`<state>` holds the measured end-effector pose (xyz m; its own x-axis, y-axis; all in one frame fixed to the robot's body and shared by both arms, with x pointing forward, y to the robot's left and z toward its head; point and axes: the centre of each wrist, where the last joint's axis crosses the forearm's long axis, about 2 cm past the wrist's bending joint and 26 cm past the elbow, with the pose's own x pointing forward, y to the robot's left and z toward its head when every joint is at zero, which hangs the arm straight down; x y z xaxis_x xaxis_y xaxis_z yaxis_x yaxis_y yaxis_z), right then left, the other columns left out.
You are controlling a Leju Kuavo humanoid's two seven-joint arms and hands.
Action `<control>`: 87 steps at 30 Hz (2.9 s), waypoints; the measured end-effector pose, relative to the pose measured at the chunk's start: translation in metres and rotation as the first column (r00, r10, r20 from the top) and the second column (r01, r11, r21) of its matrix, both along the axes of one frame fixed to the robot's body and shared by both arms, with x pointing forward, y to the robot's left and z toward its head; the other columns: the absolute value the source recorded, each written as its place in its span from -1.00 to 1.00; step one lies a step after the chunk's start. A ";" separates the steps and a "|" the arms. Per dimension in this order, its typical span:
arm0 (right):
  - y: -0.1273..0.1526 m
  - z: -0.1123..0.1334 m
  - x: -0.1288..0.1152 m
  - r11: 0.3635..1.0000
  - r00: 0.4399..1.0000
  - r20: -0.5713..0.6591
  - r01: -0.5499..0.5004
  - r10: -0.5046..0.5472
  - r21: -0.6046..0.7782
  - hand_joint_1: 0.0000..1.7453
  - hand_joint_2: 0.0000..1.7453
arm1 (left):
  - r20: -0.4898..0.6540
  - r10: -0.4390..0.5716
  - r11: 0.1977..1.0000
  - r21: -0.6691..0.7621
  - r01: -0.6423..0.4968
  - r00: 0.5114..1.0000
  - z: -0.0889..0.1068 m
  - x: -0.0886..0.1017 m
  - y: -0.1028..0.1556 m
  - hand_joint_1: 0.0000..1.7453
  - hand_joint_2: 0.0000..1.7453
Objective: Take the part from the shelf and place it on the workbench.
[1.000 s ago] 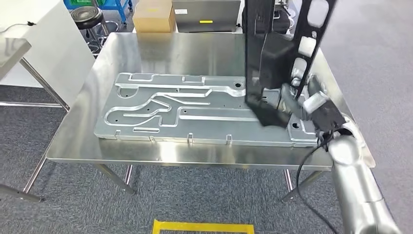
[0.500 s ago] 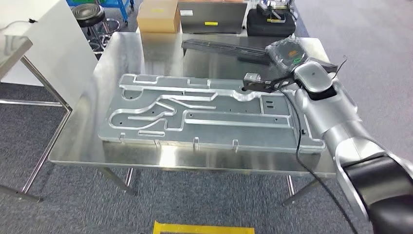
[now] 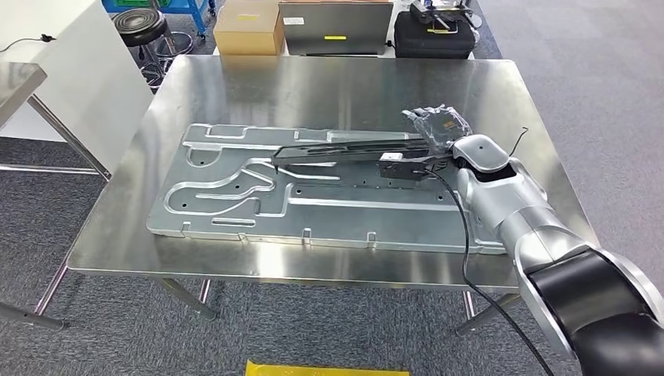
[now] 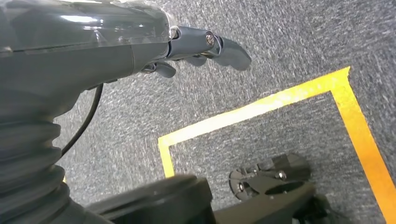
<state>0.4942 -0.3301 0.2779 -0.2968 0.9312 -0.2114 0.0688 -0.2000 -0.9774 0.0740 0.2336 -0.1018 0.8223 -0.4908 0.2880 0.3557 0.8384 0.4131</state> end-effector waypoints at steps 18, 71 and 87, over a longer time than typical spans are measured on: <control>-0.031 0.013 0.001 0.938 1.000 0.013 -0.006 0.001 0.345 -1.00 -1.00 | -0.084 0.088 0.993 -0.071 -0.095 0.993 -0.001 -0.004 -0.001 -1.00 -1.00; 0.060 -0.384 -0.430 -0.185 -0.205 -0.921 0.971 -0.330 -0.150 -1.00 -1.00 | -0.118 0.048 0.999 -0.011 -0.049 0.992 -0.002 -0.009 0.003 -1.00 -1.00; 0.075 -0.383 -0.428 0.001 -0.157 -0.930 0.986 -0.332 -0.167 -1.00 -1.00 | -0.092 0.025 1.000 -0.008 -0.026 0.995 -0.001 -0.001 0.005 -1.00 -1.00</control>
<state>0.0666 -0.2555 -0.1056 0.9530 0.2985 0.0516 -0.2625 0.8990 -0.3505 0.0732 0.2383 -0.1029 0.8578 -0.4669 0.2150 0.3700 0.8512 0.3723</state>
